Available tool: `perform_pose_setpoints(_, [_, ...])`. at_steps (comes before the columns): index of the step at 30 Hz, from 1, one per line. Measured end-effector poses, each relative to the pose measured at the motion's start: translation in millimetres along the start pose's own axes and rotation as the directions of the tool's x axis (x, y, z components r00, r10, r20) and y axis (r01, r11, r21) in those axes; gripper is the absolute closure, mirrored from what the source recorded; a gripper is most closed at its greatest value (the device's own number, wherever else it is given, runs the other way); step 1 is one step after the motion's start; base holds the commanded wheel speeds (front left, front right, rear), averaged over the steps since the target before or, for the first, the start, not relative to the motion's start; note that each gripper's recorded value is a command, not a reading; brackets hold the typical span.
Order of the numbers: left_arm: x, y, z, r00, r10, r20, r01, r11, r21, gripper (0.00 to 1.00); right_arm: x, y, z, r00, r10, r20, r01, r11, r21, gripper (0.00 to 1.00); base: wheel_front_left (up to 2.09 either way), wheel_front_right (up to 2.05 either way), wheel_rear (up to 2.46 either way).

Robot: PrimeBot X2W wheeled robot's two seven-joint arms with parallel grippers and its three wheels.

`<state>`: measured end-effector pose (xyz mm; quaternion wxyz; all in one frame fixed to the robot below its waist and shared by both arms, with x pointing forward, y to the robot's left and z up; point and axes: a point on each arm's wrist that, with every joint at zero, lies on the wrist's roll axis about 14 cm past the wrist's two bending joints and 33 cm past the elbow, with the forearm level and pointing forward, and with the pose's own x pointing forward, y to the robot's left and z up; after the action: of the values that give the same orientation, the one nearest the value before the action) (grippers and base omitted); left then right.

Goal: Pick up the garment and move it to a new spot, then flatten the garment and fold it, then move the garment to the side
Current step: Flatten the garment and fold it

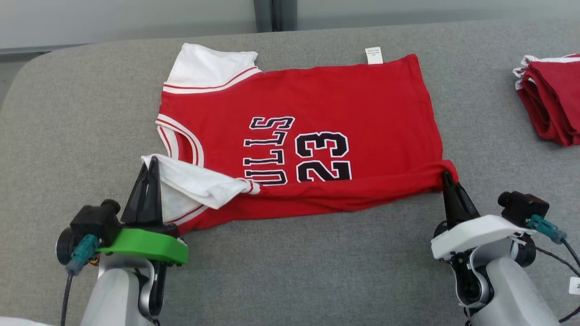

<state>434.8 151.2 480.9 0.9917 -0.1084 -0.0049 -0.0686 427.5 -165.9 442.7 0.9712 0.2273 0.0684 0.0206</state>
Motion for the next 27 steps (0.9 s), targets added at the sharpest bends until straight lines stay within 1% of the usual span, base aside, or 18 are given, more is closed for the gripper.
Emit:
perform_pose_setpoints(6, [24.0,4.4,-26.4,0.997,0.002,-0.072,-0.001,1.0,0.007,1.0,24.2,-2.9,-17.5,0.998,-0.002,-0.059,0.0,1.0,-0.027,1.0,0.0,0.0,0.0])
perform_pose_setpoints(11, [39.6,5.5,-34.8,0.996,-0.001,-0.089,0.002,1.0,0.012,1.0,35.3,-7.9,-28.4,0.996,-0.013,-0.088,0.009,0.999,-0.041,1.0,0.0,0.0,0.0])
perform_pose_setpoints(15, [50.2,2.6,-35.5,0.996,-0.012,-0.087,0.013,1.0,0.015,1.0,43.3,-9.2,-28.3,0.996,-0.017,-0.085,0.013,0.999,-0.046,1.0,0.0,0.0,0.0])
perform_pose_setpoints(16, [52.0,3.2,-36.3,0.996,-0.009,-0.09,0.011,1.0,0.016,1.0,44.7,-9.2,-27.6,0.997,-0.017,-0.081,0.014,0.999,-0.048,0.84,0.0,0.0,0.0])
perform_pose_setpoints(17, [52.6,4.7,-37.6,0.996,-0.004,-0.094,0.006,1.0,0.015,1.0,45.8,-9.3,-27.3,0.997,-0.018,-0.081,0.015,0.999,-0.048,0.57,0.0,0.0,0.0])
perform_pose_setpoints(18, [52.6,7.3,-39.1,0.995,0.004,-0.099,-0.003,1.0,0.017,0.73,46.7,-9.7,-26.9,0.997,-0.02,-0.08,0.017,0.999,-0.048,0.0,0.0,0.0,0.0])
perform_pose_setpoints(19, [52.8,9.4,-40.1,0.995,0.011,-0.103,-0.009,1.0,0.018,0.55,47.8,-9.7,-25.9,0.997,-0.021,-0.078,0.017,0.999,-0.05,0.0,0.0,0.0,0.0])
perform_pose_setpoints(20, [53.7,10.5,-39.6,0.995,0.015,-0.102,-0.013,1.0,0.018,0.0,49.5,-9.4,-24.4,0.997,-0.022,-0.073,0.018,0.999,-0.051,0.0,0.0,0.0,0.0])
perform_pose_setpoints(27, [54.7,13.7,-24.0,0.998,0.031,-0.054,-0.03,0.999,0.013,0.0,60.5,-4.8,-8.3,1.0,-0.015,-0.027,0.014,0.999,-0.048,0.0,0.0,0.0,0.0])
